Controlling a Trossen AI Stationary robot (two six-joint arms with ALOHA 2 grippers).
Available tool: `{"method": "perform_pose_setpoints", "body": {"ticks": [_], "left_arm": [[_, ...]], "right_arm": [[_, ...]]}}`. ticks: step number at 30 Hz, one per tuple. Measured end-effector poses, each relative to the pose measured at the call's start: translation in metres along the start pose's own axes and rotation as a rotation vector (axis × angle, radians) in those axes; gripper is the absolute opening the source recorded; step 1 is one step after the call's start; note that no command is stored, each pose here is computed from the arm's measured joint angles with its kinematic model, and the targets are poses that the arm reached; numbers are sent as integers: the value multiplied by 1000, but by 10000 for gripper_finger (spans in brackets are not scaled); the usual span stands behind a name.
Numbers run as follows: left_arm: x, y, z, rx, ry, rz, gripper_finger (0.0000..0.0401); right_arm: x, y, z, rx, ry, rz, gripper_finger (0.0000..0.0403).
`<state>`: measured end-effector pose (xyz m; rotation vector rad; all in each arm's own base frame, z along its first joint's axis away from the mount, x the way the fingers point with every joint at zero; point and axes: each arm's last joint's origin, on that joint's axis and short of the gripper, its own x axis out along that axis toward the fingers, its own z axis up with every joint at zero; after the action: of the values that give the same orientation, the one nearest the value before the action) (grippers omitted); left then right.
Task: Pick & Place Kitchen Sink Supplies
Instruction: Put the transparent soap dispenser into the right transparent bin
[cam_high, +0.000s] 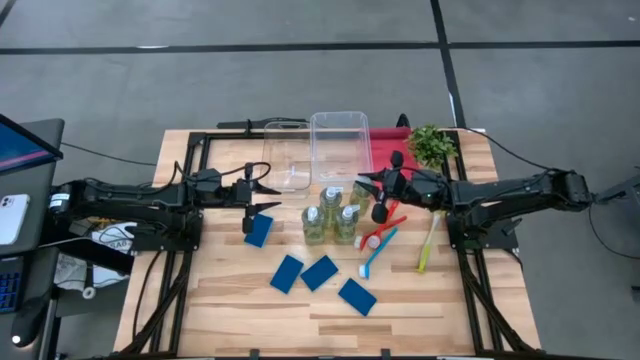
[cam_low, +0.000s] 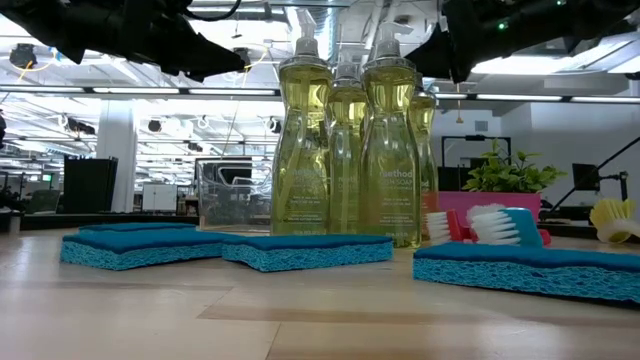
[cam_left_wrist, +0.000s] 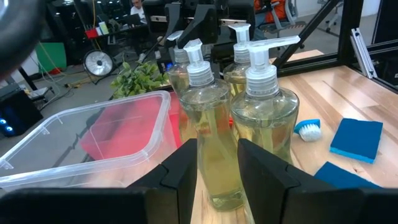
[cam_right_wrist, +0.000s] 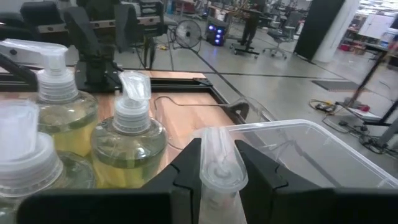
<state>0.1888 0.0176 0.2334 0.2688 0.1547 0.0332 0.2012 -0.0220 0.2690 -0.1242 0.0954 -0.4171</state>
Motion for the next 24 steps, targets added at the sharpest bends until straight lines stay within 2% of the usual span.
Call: {"method": "perform_pose_setpoints", "body": {"ticks": [4, 10, 13, 19, 24], "left_arm": [[0, 0, 0, 0, 0, 0, 118], [0, 0, 0, 0, 0, 0, 118], [0, 0, 0, 0, 0, 0, 118], [0, 0, 0, 0, 0, 0, 118], [0, 0, 0, 0, 0, 0, 118]], "right_arm": [[-1, 2, 1, -5, 16, -54, 67], [-4, 8, 12, 11, 59, -27, 67], [-5, 11, 15, 11, 52, -12, 67], [-7, 13, 17, 22, 34, -77, 67], [-12, 12, 25, 28, 2, -75, 67]]}}
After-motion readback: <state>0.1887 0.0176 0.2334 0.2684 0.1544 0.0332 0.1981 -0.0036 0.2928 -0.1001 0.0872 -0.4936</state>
